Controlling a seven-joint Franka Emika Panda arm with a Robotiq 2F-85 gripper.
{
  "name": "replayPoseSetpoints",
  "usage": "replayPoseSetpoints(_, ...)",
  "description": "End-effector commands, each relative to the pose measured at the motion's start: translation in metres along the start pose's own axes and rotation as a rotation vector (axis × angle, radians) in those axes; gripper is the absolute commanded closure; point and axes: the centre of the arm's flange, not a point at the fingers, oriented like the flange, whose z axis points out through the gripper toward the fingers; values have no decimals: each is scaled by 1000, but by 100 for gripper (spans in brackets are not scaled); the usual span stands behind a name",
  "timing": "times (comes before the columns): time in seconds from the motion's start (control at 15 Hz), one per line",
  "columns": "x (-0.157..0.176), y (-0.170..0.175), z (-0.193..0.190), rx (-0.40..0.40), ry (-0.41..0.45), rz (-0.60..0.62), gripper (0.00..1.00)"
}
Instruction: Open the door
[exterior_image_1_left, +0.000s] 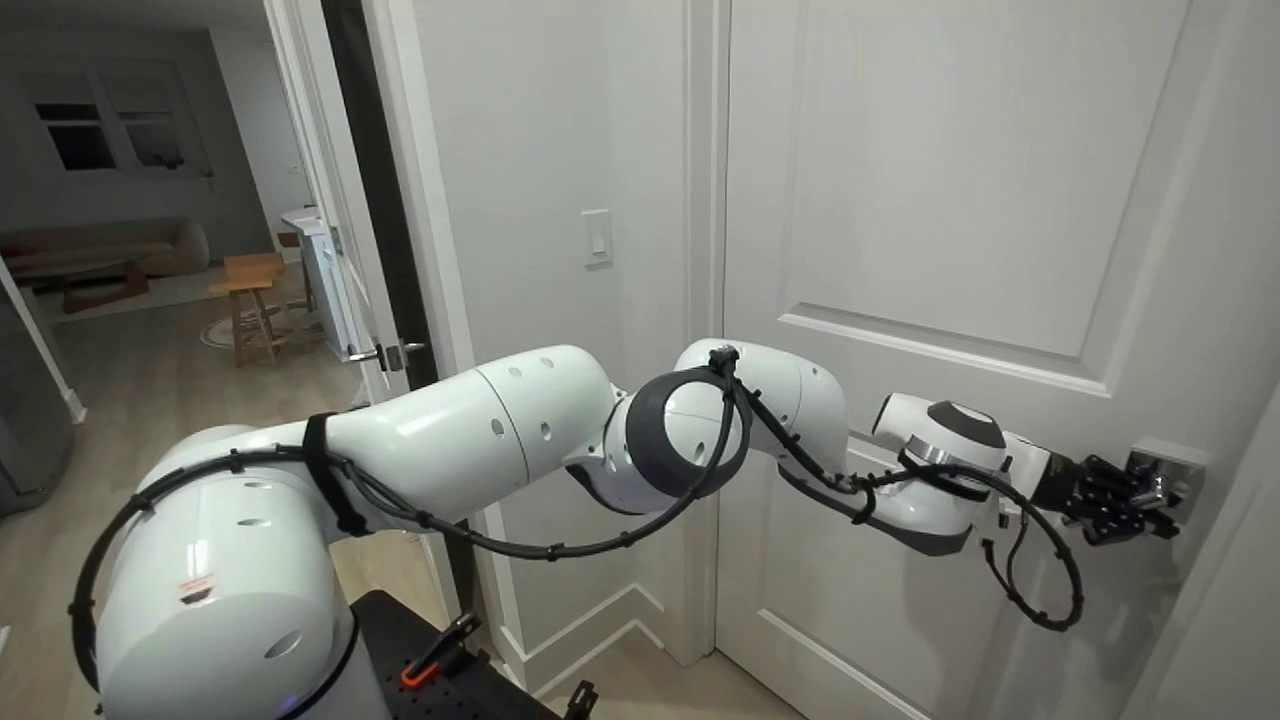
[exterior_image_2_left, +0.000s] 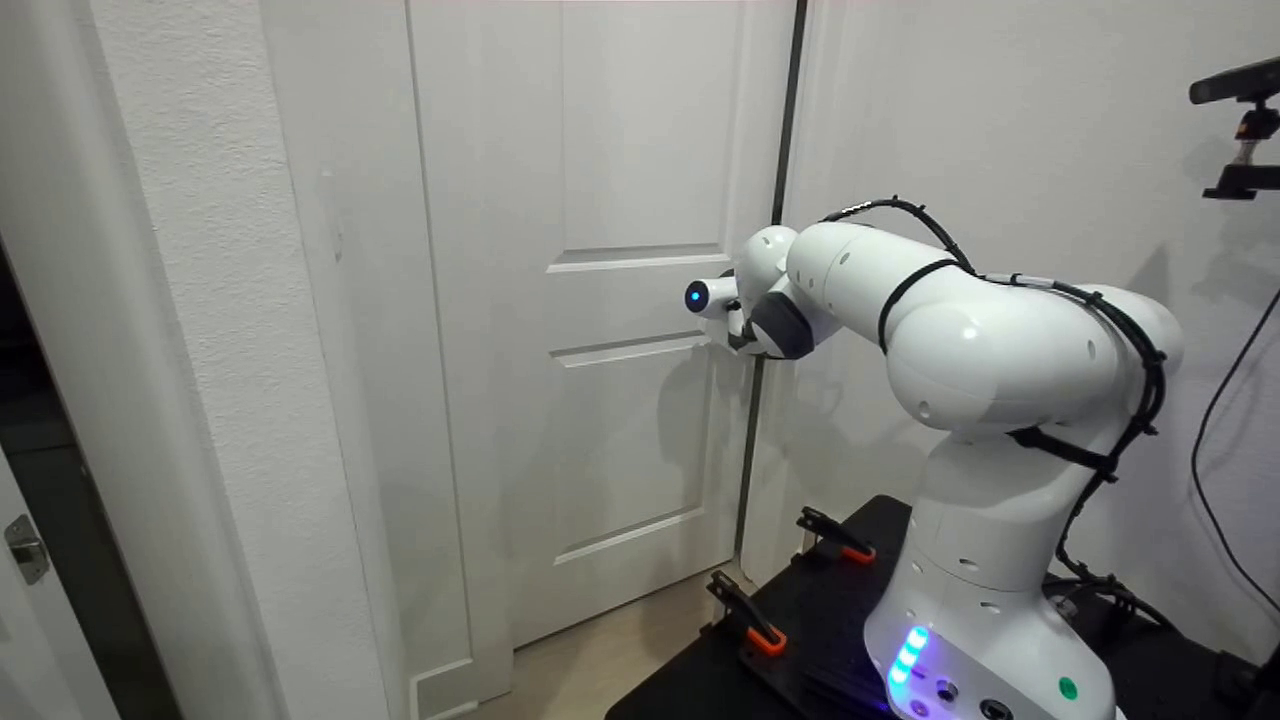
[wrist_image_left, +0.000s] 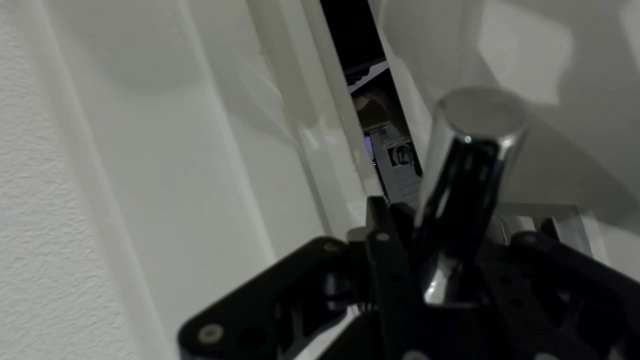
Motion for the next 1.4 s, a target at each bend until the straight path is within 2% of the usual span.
replayPoseSetpoints(0.0,-40,27,58,-69,-40,9,97)
replayPoseSetpoints(0.07,-40,26,58,-81,-47,8,65)
replayPoseSetpoints(0.13,-40,26,58,-82,-49,9,64)
replayPoseSetpoints(0.2,-39,28,59,-85,-54,14,59)
replayPoseSetpoints(0.6,-43,26,61,-119,-111,58,12)
replayPoseSetpoints(0.73,-44,24,59,-134,-146,85,0)
replayPoseSetpoints(1.33,-6,-7,50,-276,-340,150,0)
